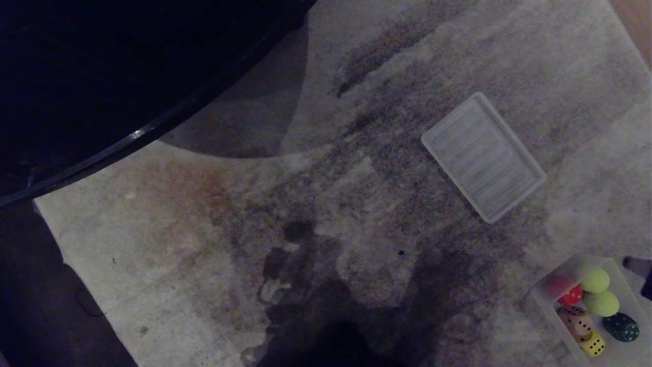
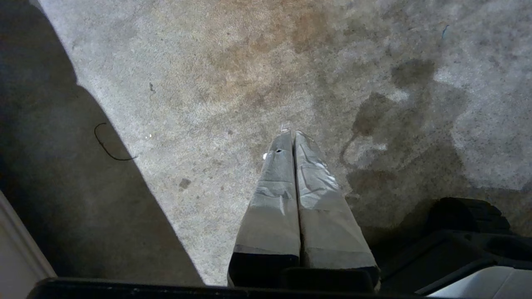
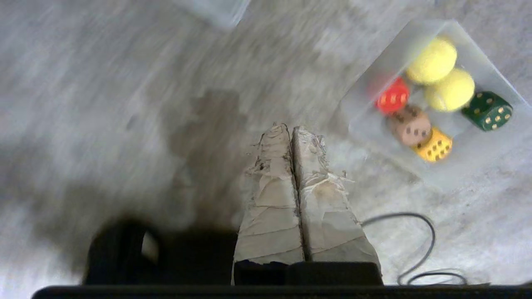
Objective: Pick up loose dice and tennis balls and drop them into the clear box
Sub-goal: Close the lid
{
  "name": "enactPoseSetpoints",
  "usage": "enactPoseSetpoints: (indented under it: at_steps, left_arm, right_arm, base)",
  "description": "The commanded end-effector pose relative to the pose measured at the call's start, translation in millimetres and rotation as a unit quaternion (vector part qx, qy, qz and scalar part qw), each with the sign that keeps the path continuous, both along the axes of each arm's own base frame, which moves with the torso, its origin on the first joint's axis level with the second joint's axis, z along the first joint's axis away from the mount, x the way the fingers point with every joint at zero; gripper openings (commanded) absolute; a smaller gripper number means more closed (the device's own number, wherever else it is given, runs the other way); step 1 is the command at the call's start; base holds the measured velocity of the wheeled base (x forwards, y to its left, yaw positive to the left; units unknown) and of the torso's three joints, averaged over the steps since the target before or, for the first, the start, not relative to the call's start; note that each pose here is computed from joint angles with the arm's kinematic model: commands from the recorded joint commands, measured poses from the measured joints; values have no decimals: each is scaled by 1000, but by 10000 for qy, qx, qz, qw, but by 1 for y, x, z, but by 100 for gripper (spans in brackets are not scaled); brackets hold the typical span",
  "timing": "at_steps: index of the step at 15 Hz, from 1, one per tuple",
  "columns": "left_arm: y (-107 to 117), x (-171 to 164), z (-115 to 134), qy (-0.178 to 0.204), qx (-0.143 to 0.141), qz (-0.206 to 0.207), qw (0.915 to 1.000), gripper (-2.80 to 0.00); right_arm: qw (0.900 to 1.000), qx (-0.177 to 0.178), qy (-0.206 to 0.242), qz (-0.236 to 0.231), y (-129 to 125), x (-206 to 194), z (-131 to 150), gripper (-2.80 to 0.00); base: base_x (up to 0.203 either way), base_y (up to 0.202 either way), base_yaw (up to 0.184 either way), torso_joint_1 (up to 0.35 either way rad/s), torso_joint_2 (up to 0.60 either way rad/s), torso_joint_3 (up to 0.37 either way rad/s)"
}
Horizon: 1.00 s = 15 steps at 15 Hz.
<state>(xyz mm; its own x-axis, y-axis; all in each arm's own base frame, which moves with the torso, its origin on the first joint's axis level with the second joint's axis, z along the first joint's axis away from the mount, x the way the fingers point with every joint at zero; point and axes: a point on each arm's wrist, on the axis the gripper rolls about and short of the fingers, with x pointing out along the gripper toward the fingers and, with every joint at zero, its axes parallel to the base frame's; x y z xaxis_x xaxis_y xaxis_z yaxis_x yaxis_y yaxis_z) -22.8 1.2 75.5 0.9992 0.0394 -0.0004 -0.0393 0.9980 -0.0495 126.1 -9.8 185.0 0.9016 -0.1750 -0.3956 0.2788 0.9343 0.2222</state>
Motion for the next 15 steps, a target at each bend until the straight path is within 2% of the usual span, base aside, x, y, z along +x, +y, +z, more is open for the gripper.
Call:
enactPoseSetpoints:
  at_steps: [1,4,6,7,12,15]
  left_arm:
    - [0,0,0,5,-5,3,10000,-280]
    - [0,0,0,5,-5,3,10000,-280]
    - [0,0,0,5,-5,3,10000,-280]
    - [0,0,0,5,-5,3,10000,-280]
    - [0,0,0,5,-5,3,10000,-280]
    - [0,0,0,5,-5,3,10000,-280]
  right_arm:
    - [9979,203,539,-292,-7,79,-33,-280]
    - [9943,668,434,-703,-12,140,-51,-280]
    - [9889,1139,191,-939,-15,171,-55,-280]
    - [9863,1328,140,-971,-16,182,-58,0]
    - [9822,1649,134,-891,-15,199,-73,0]
    - [9717,2063,145,-1139,-18,208,-83,0]
  base:
    - [0,0,0,0,0,0]
    - [0,0,0,0,0,0]
    - [0,0,0,0,0,0]
    - [0,0,0,0,0,0]
    - [0,0,0,0,0,0]
    - [0,0,0,0,0,0]
